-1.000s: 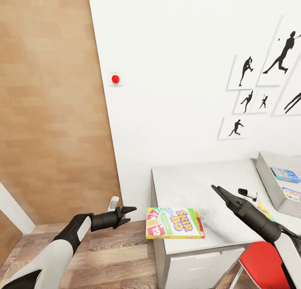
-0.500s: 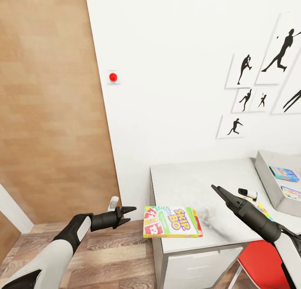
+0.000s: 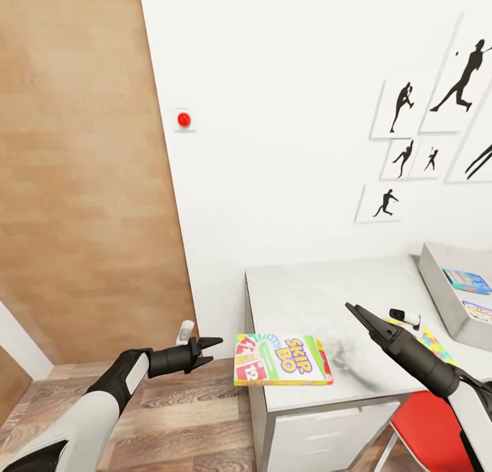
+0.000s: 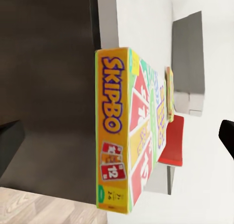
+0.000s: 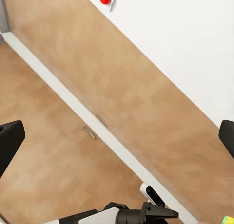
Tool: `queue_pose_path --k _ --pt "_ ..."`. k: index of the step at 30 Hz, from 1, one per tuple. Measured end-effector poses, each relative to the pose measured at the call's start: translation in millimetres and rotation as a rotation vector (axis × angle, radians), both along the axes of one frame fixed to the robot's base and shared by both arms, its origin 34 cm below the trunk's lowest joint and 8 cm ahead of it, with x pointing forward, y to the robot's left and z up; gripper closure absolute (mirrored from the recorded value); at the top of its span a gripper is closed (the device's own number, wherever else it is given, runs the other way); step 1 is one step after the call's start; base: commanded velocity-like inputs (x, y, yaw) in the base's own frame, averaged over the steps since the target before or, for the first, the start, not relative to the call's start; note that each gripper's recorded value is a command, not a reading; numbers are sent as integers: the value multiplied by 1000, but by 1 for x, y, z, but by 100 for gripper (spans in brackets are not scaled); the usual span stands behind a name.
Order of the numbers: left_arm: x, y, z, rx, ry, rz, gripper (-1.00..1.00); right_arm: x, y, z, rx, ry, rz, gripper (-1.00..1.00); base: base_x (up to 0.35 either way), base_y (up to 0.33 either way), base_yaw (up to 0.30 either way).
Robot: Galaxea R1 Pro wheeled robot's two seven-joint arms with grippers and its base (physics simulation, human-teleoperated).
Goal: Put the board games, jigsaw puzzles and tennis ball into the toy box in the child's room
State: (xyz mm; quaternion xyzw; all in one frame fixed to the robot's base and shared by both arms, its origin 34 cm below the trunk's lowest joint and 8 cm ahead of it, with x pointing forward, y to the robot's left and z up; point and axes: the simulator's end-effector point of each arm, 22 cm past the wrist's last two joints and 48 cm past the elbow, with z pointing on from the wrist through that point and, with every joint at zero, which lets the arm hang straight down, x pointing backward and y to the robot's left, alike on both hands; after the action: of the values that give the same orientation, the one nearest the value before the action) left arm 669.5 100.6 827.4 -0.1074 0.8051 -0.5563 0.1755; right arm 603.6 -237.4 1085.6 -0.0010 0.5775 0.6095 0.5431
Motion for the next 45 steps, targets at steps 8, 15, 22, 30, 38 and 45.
queue_pose_path --k 8,15,22,30,38,45 --pt "1 0 -7 0 -1 0 -100 0 0 -7 -3 -2 0 -100 0 0 0" --pt "1 0 -7 0 -2 1 -100 0 1 -6 1 -5 2 -100 0 0 0" --pt "1 0 -7 1 -2 1 -100 -11 4 7 24 -54 43 -100 0 -114 0" --pt "1 0 -7 0 -2 1 -100 -12 5 7 25 -59 48 -100 -2 -58 0" --pt "1 0 -7 1 -3 0 -100 -12 5 7 25 -60 48 -100 -20 -123 0" --pt "1 0 -7 1 -4 1 -100 -12 4 6 25 -58 47 -100 -35 -81 0"
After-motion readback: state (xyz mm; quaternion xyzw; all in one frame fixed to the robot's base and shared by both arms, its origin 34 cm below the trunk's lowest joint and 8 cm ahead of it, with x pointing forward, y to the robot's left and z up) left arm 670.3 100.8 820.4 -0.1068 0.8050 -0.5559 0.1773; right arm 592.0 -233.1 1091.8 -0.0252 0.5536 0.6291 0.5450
